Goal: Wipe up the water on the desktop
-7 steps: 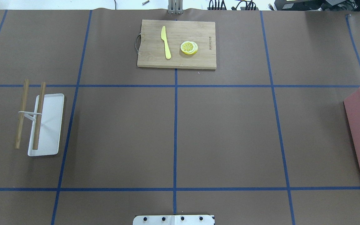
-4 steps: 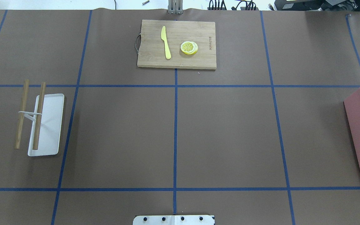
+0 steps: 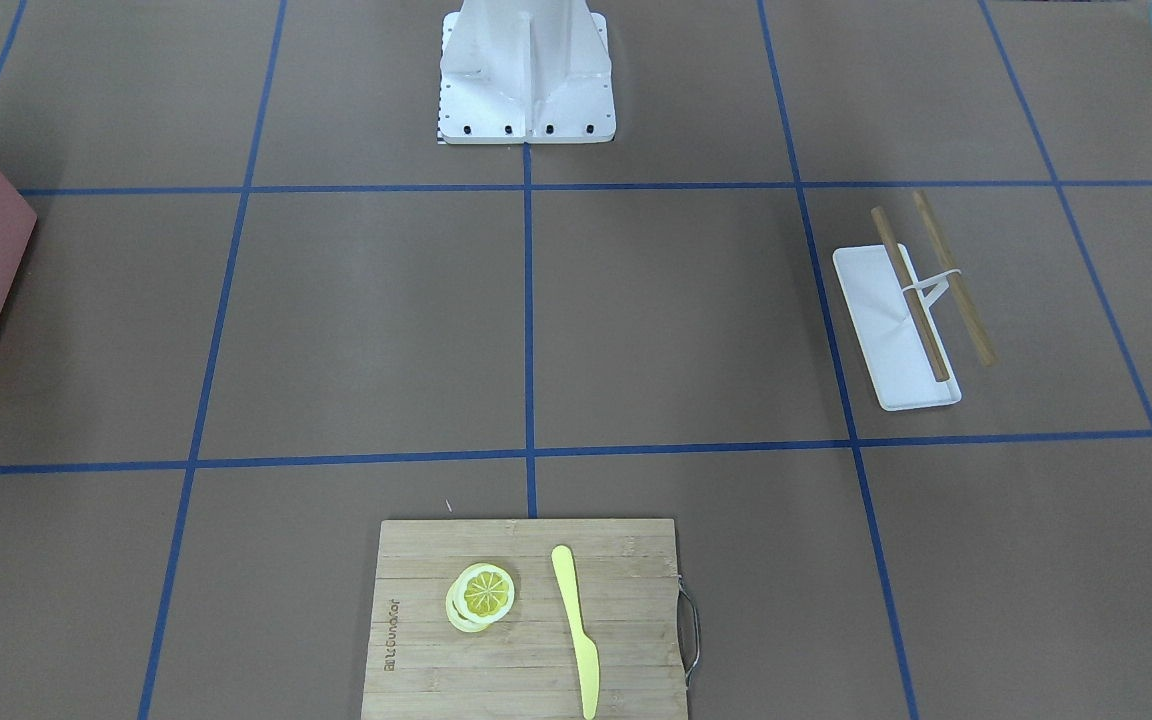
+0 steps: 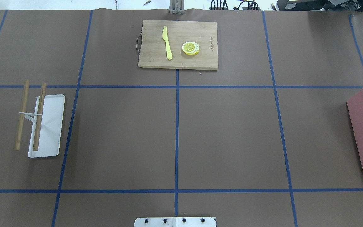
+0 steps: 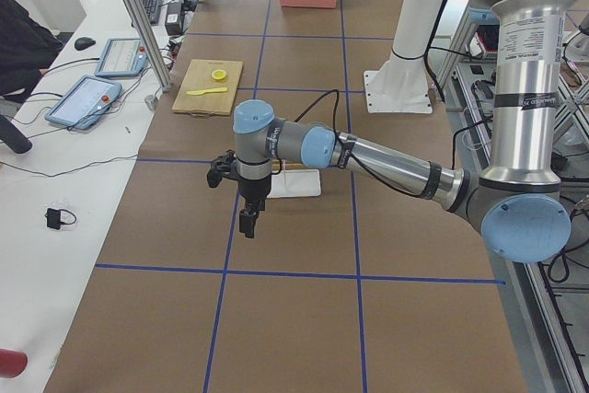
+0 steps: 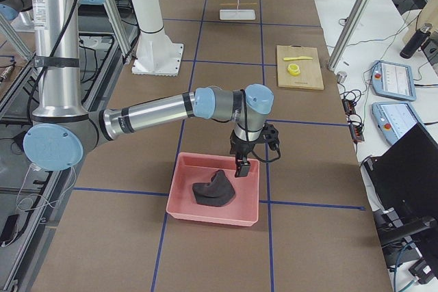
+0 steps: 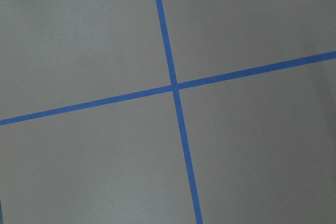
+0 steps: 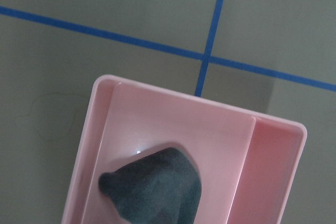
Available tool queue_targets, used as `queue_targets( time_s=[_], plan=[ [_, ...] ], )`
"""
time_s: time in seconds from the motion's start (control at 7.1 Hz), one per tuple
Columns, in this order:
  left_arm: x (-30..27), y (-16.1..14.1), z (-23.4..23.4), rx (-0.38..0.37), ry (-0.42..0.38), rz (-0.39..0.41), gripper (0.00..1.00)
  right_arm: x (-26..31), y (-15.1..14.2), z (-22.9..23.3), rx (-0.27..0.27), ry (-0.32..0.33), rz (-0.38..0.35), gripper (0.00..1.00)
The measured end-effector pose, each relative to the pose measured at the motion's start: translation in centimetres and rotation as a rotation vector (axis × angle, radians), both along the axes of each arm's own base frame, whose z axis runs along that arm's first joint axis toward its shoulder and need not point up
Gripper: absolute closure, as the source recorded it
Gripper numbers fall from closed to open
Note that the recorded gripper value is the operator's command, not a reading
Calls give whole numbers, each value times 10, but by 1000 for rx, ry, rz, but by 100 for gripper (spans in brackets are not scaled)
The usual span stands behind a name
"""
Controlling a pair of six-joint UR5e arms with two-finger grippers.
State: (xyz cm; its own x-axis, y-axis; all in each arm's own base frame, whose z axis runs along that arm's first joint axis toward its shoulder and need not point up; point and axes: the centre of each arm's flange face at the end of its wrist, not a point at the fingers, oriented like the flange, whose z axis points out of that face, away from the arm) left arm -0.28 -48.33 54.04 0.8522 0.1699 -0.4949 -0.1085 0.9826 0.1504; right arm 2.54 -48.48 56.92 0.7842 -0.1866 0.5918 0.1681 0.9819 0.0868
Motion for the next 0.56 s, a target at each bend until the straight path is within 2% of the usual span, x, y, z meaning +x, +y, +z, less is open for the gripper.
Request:
queue_targets(
  time_s=[0.28,0.56],
  plan=[
    [-28,14,19,-4,-3,20,2,6,-10,24,7,-34,81,0],
    [-54,36,48,-70,97,-24,2,22,-8,63,-42,-144,136,0]
  ],
)
